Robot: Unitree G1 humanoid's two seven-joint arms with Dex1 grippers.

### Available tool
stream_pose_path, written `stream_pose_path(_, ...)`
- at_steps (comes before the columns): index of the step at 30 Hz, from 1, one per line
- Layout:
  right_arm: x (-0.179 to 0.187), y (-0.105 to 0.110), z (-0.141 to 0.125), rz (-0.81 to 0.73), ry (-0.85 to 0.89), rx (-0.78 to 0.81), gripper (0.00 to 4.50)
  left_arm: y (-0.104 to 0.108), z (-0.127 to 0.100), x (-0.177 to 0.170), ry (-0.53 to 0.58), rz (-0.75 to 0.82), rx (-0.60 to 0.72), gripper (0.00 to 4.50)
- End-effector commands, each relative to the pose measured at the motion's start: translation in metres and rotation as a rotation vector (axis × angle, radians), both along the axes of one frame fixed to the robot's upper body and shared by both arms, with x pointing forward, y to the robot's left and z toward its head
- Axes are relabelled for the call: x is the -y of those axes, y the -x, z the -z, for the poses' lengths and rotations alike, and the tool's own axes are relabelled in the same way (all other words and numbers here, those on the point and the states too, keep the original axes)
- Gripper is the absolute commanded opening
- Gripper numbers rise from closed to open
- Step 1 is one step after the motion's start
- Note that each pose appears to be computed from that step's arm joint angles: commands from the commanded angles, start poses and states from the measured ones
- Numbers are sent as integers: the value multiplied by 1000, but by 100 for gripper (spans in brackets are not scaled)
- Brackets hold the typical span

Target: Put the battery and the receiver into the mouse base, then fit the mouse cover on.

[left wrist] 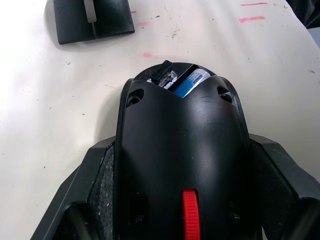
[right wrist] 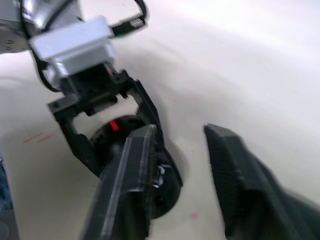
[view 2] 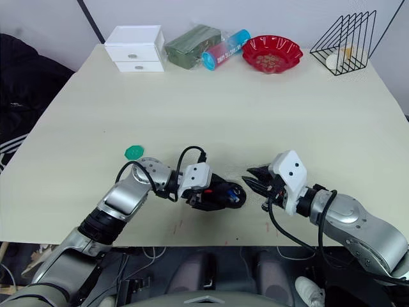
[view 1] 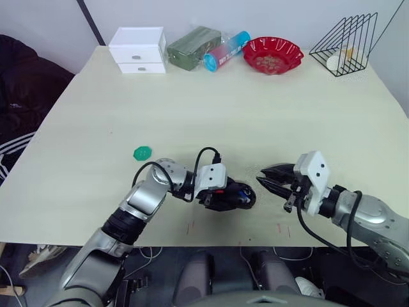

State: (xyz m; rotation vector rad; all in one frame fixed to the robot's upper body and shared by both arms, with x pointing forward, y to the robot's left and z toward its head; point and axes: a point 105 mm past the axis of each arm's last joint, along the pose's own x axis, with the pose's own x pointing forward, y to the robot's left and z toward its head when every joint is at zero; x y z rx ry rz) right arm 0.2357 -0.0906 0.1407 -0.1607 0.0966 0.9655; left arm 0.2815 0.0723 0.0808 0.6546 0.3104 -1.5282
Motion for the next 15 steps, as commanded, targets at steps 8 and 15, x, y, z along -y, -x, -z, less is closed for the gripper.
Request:
stream_pose_path(8,-18,-3,28,-63,20,19,10,2,14,-13,-73,-38,-38,294)
stream_pose_path(15,-24,-8,33,-52,14,22,10,3,14,-13,-73,-39,-37,294)
